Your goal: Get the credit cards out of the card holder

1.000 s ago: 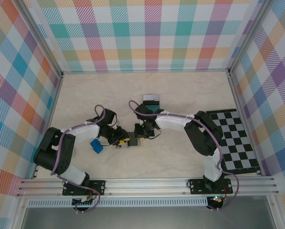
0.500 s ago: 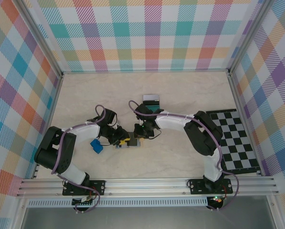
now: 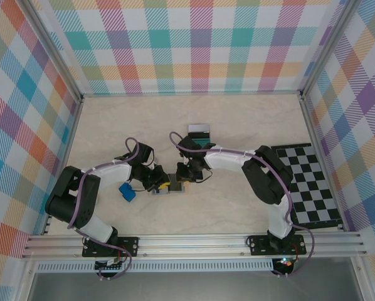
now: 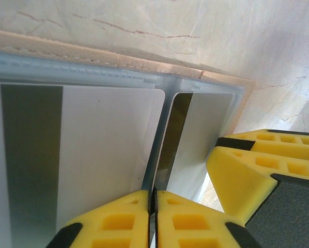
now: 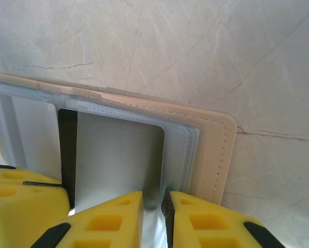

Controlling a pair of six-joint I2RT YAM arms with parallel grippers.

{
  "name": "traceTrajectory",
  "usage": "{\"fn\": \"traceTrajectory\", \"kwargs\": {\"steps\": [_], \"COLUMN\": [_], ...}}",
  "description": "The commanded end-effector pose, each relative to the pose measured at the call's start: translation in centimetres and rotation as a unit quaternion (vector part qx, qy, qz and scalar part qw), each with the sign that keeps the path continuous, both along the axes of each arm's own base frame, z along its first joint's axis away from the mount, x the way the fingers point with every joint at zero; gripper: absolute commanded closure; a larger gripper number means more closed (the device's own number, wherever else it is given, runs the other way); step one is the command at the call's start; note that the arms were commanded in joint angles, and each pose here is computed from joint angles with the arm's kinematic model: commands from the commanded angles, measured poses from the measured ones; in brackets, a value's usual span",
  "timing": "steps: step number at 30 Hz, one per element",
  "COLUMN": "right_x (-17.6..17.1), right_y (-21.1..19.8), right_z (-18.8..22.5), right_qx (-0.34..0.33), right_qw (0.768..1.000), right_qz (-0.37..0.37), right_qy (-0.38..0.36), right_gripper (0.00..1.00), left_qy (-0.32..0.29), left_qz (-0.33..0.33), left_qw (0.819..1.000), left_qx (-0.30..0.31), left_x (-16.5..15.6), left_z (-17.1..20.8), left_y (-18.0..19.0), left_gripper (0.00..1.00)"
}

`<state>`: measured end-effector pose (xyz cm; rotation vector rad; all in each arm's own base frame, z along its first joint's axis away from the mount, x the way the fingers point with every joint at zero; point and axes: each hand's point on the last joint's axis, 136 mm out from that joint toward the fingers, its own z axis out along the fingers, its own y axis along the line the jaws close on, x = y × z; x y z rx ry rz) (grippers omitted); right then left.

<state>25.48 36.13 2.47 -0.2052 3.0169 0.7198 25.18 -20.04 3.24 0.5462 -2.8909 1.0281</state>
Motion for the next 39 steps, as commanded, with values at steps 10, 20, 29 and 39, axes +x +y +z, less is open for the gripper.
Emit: {"fn": "traceTrajectory", "kwargs": {"steps": [10,20,29,39], "right_x": [-0.5,0.1,-0.4,-0.9], "right_y": [-0.7,0.9,1.9,2.6], "right_z": [-1.0,2.6,2.8,0.6], "right_qx": [-0.015,0.048,0.058,0.047], "right_qw": [1.000,0.998,0.998,0.998], "right_qz": [0.001,0.015,0.030,0.042], "right_qy": [0.010,-0.026,-0.015,0.023], "right_gripper": [0.80,0.79,0.79,0.79], "left_qy": [-0.010,-0.018,-0.011,-0.010], "left_qz": [-0.002,0.006,0.008,0.015], "left_qw": [0.999,0.999,0.999,1.000], "left_qx": [0.030,0.029,0.032,0.023], "left_x": [-0.6,-1.0,-0.9,-0.8], "left_z": [0.1,0.3,0.0,0.1], "left_y": [2.1,3.0,3.1,2.9], "left_gripper": [1.00,1.00,1.00,0.96]}}
